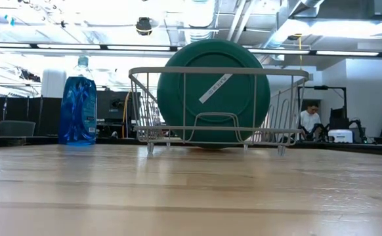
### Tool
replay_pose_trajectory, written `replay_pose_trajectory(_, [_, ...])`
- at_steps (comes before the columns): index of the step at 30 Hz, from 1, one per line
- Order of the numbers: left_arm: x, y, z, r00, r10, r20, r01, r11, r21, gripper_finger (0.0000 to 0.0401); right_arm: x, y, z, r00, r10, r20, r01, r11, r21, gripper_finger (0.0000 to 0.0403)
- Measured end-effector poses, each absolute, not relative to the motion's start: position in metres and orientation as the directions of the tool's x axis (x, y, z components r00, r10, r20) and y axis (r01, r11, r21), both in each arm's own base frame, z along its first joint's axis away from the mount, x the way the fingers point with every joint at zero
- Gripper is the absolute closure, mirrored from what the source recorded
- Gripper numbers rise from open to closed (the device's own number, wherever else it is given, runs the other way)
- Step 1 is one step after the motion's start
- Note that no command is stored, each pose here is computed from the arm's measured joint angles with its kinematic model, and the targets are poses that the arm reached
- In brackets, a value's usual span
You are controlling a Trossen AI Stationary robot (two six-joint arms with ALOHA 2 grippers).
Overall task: Sort dishes
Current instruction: Put the green plate in the dish rack
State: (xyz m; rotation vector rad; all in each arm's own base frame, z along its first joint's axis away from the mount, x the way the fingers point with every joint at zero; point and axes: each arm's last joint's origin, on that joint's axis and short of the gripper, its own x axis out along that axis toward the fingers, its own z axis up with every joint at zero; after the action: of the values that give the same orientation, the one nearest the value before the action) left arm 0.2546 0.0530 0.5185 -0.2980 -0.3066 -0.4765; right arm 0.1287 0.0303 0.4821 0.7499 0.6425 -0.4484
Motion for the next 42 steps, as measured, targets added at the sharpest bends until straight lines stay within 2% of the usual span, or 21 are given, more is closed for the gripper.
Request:
replay_pose_trajectory(4, [0.251, 0.078, 0.499, 0.740, -0.342, 0.578, 0.505, 0.851, -0.143, 0.0401, 0.138, 0.027, 0.479, 0.691, -0.184, -0.699, 0.626, 0.635, 0.453, 0.0271])
replay_pose_trajectory(7, [0.240, 0.094, 0.480, 0.580, -0.269, 0.769, 0.502, 0.862, -0.077, 0.0401, 0.145, 0.025, 0.475, 0.664, -0.209, -0.718, 0.656, 0.624, 0.425, 0.0272])
replay_pose_trajectory(11, [0.235, 0.104, 0.450, 0.395, -0.220, 0.892, 0.552, 0.833, -0.039, 0.0401, 0.156, 0.022, 0.472, 0.638, -0.234, -0.734, 0.678, 0.624, 0.389, 0.0272])
replay_pose_trajectory(16, [0.242, 0.103, 0.436, 0.425, -0.200, 0.883, 0.613, 0.781, -0.118, 0.0401, 0.164, 0.018, 0.469, 0.614, -0.258, -0.746, 0.691, 0.633, 0.349, 0.0272])
replay_pose_trajectory(22, [0.238, 0.093, 0.442, 0.405, -0.264, 0.875, 0.631, 0.774, -0.059, 0.0401, 0.173, 0.008, 0.465, 0.582, -0.288, -0.760, 0.705, 0.645, 0.296, 0.0272])
replay_pose_trajectory(29, [0.235, 0.088, 0.445, 0.402, -0.312, 0.861, 0.631, 0.776, -0.013, 0.0401, 0.170, 0.004, 0.466, 0.590, -0.190, -0.785, 0.674, 0.652, 0.348, 0.0272])
replay_pose_trajectory(34, [0.235, 0.088, 0.445, 0.406, -0.312, 0.859, 0.605, 0.796, 0.003, 0.0401, 0.165, 0.004, 0.468, 0.604, -0.169, -0.779, 0.629, 0.701, 0.336, 0.0272])
replay_pose_trajectory(42, [0.235, 0.088, 0.445, 0.406, -0.311, 0.859, 0.603, 0.797, 0.004, 0.0401, 0.159, -0.005, 0.474, 0.639, -0.202, -0.742, 0.639, 0.677, 0.366, 0.0272])
